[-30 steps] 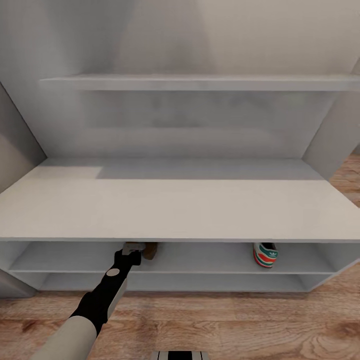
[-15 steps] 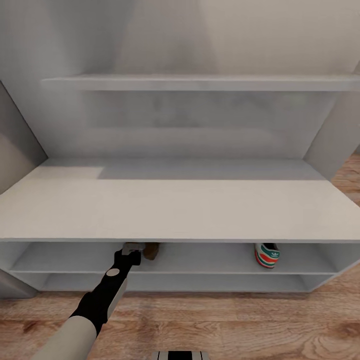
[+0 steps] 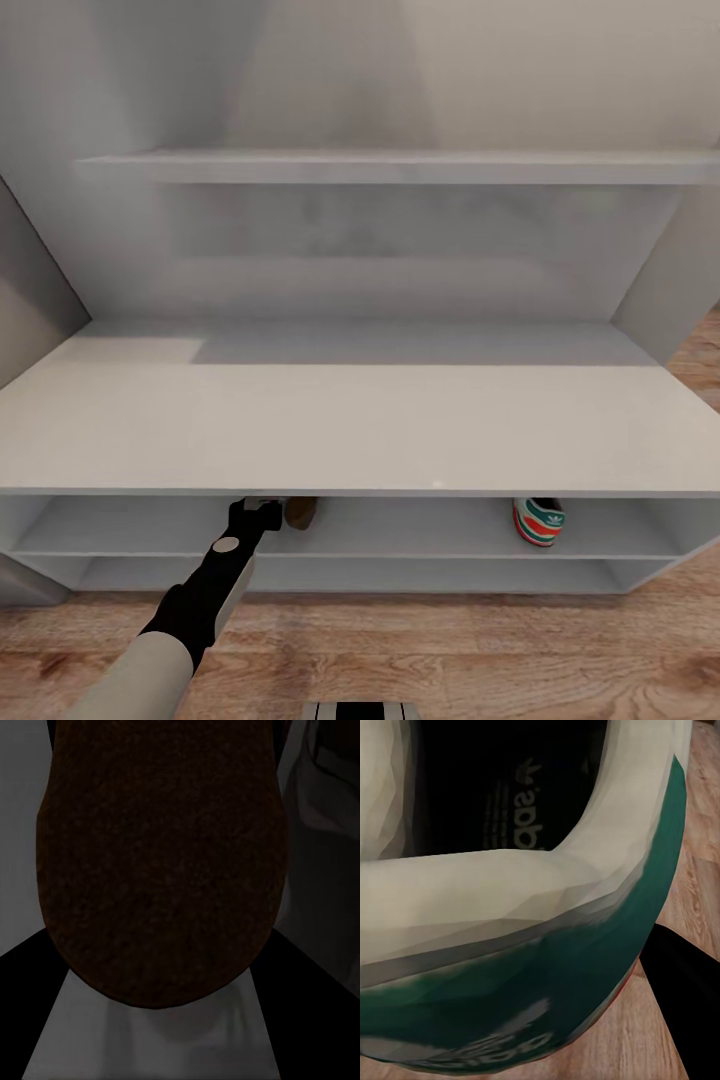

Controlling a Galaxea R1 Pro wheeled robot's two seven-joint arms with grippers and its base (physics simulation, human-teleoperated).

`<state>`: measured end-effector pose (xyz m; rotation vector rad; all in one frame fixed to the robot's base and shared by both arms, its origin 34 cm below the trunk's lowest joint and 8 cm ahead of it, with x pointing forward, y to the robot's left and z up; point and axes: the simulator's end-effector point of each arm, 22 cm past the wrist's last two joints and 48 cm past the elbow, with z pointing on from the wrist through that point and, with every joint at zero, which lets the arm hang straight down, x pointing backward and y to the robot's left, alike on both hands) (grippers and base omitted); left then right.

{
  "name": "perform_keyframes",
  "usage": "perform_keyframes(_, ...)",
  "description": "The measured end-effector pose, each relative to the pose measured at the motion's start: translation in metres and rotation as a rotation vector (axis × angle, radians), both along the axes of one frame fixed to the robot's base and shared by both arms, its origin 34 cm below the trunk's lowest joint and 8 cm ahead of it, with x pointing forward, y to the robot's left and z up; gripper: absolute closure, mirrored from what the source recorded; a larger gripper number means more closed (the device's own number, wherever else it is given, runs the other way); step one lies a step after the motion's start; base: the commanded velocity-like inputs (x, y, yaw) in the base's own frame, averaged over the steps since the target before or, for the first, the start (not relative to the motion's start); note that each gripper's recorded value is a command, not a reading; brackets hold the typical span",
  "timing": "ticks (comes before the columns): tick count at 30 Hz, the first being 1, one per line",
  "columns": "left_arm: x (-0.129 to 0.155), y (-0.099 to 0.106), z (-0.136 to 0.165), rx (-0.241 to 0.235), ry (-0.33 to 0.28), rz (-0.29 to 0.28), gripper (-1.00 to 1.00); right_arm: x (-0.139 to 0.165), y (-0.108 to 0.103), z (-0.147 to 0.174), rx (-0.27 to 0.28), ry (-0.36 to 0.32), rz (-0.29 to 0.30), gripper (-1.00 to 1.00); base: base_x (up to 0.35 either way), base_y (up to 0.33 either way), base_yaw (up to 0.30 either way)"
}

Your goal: Pick up the two gym shoes and the two sandals from the corridor floor and place them onto the hallstand (shoe rack) in the corridor, making sure they are on the rack and not on the floor. Arrange them so the two gym shoes are next to each other and the two sandals are next to each other.

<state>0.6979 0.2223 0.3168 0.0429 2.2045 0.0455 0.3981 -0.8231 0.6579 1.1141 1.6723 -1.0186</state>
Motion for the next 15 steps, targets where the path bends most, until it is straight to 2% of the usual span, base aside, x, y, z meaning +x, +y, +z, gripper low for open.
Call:
perform_keyframes(5, -0.0001, 0.0001, -0.0001, 0.0, 0.001, 0.0, 1.0, 0.0001, 0.0, 0.0001, 0.0, -0.001, 0.0, 1.0, 0.0, 0.0, 0.0)
perform_keyframes(6, 0.0, 0.0001, -0.0001, 0.0, 0.0, 0.0, -1.0, 0.0001, 0.0, 0.0, 0.0, 0.0, 0.0, 1.0, 0.0, 0.0, 0.0)
perform_keyframes(15, -0.0034, 0.0005, -0.005, 0.002, 0.012, -0.001, -1.0, 0.0, -0.0001, 0.0002, 0.0, 0.0, 0.0, 1.0, 0.0, 0.0, 0.0)
